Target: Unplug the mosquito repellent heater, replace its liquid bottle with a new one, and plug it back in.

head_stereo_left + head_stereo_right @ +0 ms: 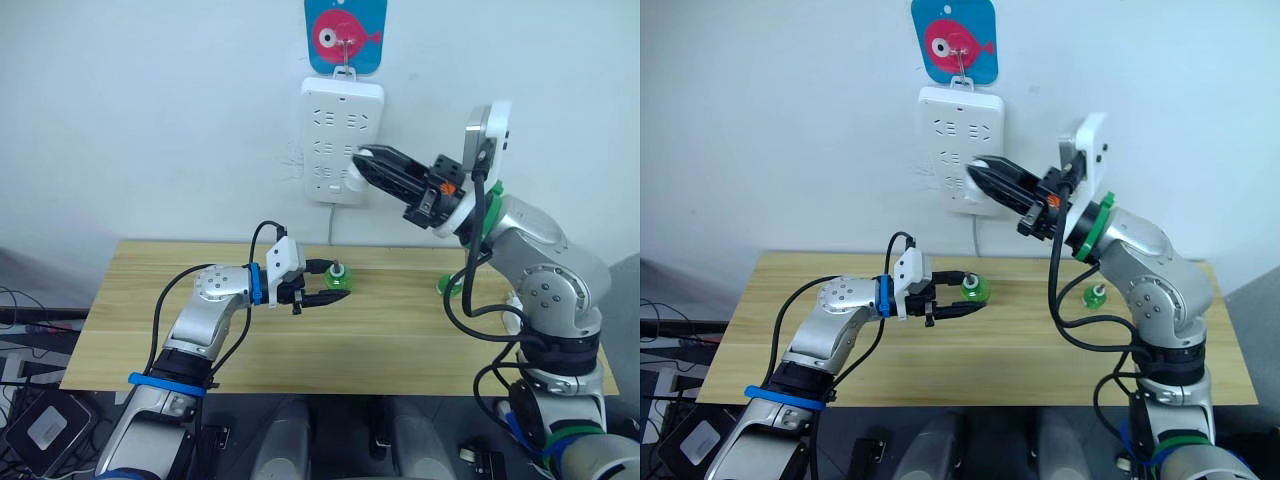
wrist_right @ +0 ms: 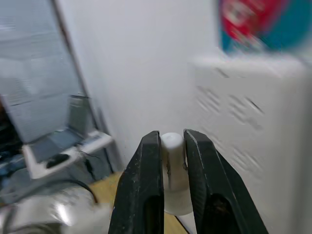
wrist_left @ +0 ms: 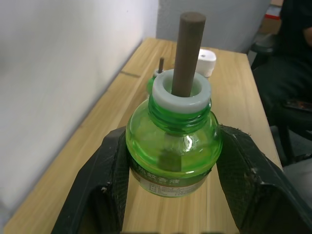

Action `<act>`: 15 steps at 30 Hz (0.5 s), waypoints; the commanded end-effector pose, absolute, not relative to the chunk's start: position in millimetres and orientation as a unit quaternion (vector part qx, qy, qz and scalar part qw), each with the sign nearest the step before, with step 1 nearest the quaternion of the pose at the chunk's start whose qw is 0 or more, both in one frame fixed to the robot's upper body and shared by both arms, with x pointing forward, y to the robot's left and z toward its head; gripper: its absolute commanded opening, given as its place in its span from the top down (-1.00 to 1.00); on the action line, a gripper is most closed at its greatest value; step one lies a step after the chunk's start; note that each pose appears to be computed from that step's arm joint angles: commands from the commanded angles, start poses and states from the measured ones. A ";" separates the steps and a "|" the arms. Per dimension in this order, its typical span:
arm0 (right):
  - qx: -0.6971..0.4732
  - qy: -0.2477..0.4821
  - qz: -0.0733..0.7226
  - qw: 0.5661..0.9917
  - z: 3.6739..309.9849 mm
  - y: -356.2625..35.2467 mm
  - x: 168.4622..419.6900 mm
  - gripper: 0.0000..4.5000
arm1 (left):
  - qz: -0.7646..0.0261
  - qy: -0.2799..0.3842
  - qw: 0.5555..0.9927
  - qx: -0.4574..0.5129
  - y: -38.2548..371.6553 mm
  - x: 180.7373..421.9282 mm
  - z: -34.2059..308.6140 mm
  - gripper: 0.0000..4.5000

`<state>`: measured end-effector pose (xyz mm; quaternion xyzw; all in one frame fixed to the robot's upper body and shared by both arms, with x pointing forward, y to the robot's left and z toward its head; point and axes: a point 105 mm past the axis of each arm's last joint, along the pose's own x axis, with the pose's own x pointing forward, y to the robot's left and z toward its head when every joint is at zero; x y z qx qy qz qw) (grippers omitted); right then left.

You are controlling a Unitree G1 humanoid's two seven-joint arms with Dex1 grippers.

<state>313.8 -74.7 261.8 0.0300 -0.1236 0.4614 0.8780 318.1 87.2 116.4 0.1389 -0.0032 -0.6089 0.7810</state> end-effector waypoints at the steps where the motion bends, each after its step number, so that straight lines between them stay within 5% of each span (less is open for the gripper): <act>1: -0.037 -0.119 0.353 0.927 229.0 -107.9 329.7 0.86 | -0.608 -0.029 0.780 0.142 84.1 316.1 127.4 0.01; 7: -0.068 -0.068 0.250 0.963 144.6 -130.1 333.6 0.86 | -0.612 -0.030 0.778 0.139 82.2 311.0 131.7 0.01; 15: -0.053 -0.061 0.198 0.977 102.1 -136.2 343.3 0.86 | -0.616 -0.036 0.776 0.132 77.6 308.0 143.8 0.01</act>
